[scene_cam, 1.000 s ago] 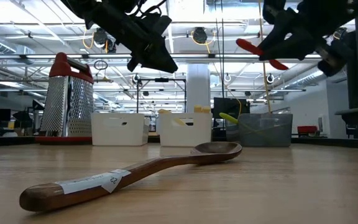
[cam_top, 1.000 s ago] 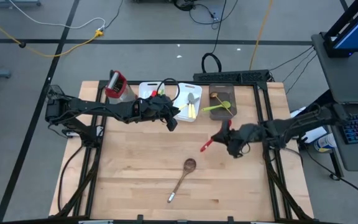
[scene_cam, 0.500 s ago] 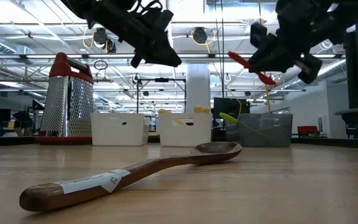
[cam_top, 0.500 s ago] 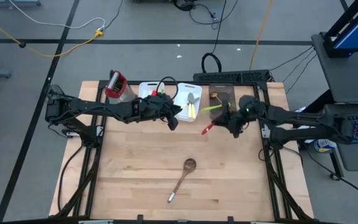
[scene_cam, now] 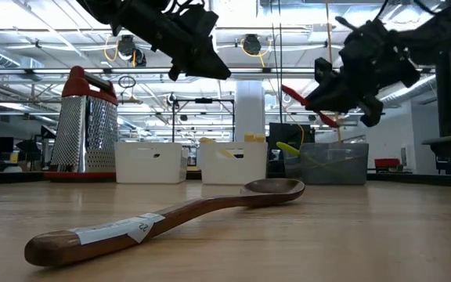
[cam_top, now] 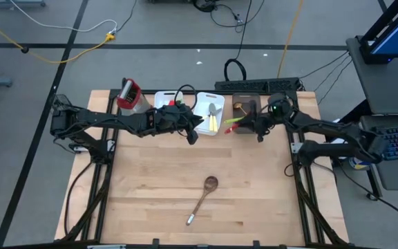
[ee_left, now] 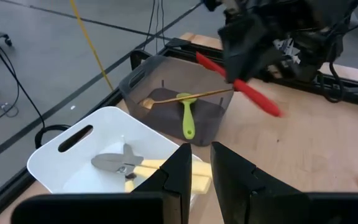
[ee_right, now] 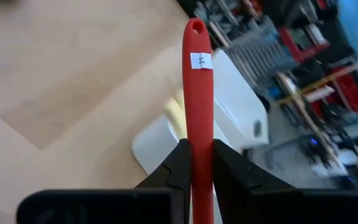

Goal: Pick & Place Kitchen Items
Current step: Put the red serving spoon into the black bin

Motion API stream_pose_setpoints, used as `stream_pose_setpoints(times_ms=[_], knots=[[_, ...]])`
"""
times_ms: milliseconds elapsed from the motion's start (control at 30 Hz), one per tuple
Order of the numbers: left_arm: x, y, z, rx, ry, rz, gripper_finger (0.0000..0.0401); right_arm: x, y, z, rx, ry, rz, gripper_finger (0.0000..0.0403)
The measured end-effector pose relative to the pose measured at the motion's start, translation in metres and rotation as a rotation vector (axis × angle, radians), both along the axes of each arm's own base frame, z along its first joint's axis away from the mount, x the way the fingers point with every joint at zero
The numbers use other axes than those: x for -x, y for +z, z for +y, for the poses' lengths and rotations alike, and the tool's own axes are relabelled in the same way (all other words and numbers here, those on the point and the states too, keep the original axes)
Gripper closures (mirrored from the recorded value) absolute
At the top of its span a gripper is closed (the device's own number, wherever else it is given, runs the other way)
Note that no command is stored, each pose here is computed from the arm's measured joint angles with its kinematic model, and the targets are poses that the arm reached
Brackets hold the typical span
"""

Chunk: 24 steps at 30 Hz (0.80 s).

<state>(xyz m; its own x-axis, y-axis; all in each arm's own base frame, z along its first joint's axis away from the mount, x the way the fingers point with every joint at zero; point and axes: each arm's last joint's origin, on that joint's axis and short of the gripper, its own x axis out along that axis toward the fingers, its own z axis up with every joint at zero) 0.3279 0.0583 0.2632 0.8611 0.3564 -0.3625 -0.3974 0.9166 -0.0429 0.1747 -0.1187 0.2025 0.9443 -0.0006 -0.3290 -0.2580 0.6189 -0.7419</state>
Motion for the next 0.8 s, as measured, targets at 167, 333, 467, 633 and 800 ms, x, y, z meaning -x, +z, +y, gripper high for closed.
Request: stream_pose_setpoints(times_ms=[167, 333, 467, 633, 800], knots=[[0.0, 0.0, 0.0, -0.024, -0.01, 0.01, 0.0339, 0.006, -0.019, -0.016, -0.053, -0.029, -0.016, 0.0368], [0.0, 0.0, 0.0, -0.055, -0.023, 0.023, 0.0339, 0.01, -0.037, -0.029, -0.156, -0.058, 0.006, 0.0366], [0.0, 0.0, 0.0, -0.065, -0.027, 0.027, 0.0339, 0.013, -0.047, -0.036, -0.19, -0.091, 0.036, 0.0363], [0.0, 0.0, 0.0, -0.066, -0.028, 0.027, 0.0339, 0.015, -0.051, -0.045, -0.186, -0.125, 0.022, 0.0355], [0.0, 0.0, 0.0, -0.066, -0.028, 0.028, 0.0339, 0.015, -0.051, -0.049, -0.184, -0.22, 0.027, 0.0345]])
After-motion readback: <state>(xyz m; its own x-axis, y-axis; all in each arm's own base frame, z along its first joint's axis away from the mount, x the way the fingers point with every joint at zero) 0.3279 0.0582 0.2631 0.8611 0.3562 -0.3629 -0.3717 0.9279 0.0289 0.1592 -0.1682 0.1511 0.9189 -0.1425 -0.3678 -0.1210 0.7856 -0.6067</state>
